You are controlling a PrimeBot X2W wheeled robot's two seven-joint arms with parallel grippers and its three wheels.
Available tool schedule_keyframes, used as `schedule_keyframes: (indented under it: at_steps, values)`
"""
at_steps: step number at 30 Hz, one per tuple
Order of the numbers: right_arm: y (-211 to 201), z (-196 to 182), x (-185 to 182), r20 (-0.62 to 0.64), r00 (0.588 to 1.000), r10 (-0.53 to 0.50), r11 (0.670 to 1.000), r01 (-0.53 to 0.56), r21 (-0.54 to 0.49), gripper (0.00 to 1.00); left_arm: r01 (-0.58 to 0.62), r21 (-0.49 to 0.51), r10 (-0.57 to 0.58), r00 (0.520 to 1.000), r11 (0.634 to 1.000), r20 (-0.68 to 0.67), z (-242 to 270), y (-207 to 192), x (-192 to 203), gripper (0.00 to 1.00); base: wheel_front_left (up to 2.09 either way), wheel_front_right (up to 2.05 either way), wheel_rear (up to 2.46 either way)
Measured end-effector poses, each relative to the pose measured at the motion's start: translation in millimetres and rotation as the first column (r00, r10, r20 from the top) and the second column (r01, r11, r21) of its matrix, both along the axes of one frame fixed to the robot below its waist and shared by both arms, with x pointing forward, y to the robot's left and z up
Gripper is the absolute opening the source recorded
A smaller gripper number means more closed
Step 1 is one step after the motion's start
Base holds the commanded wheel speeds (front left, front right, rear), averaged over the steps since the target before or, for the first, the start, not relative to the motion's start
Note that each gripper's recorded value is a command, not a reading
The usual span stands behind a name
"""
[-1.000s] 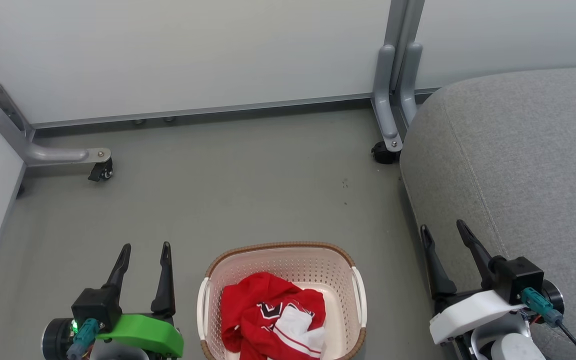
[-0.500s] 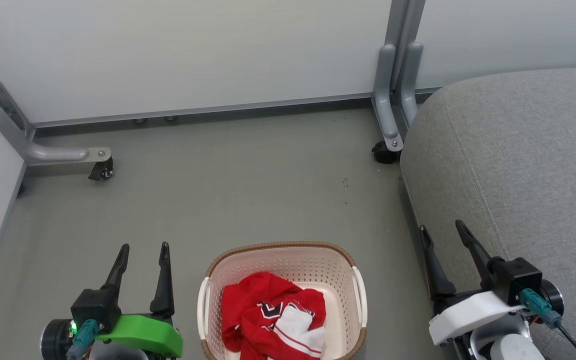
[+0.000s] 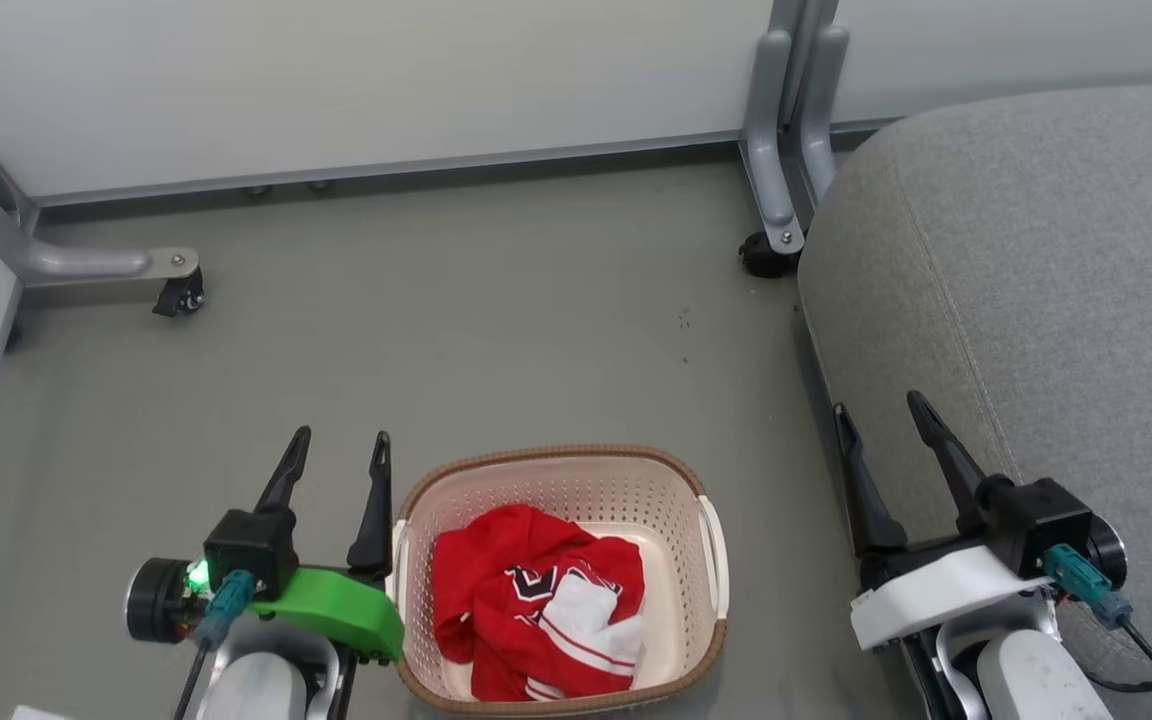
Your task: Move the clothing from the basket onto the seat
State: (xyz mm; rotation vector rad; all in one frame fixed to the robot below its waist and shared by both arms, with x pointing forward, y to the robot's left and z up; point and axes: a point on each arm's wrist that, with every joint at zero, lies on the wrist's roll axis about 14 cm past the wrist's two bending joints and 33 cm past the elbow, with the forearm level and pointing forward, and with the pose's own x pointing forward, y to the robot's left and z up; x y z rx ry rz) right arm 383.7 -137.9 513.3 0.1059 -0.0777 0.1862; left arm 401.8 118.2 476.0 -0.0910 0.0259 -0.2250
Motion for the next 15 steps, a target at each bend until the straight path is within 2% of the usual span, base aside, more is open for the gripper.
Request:
schedule_keyframes:
  at_steps: [7, 15]
  values:
    - [0, -3, 19, -0.002, 1.000, 0.001, 1.000, -0.001, 0.000, 1.00, 0.131, 0.053, -0.126, 0.987, 0.990, -0.095, -34, -38, 25, 1.00, 0.00, 0.00, 0.00]
    - [-2, -15, 46, -0.011, 1.000, -0.002, 1.000, 0.002, 0.004, 1.00, 0.286, 0.117, -0.247, 0.932, 0.951, -0.267, -97, -74, 48, 1.00, 0.00, 0.00, 0.00]
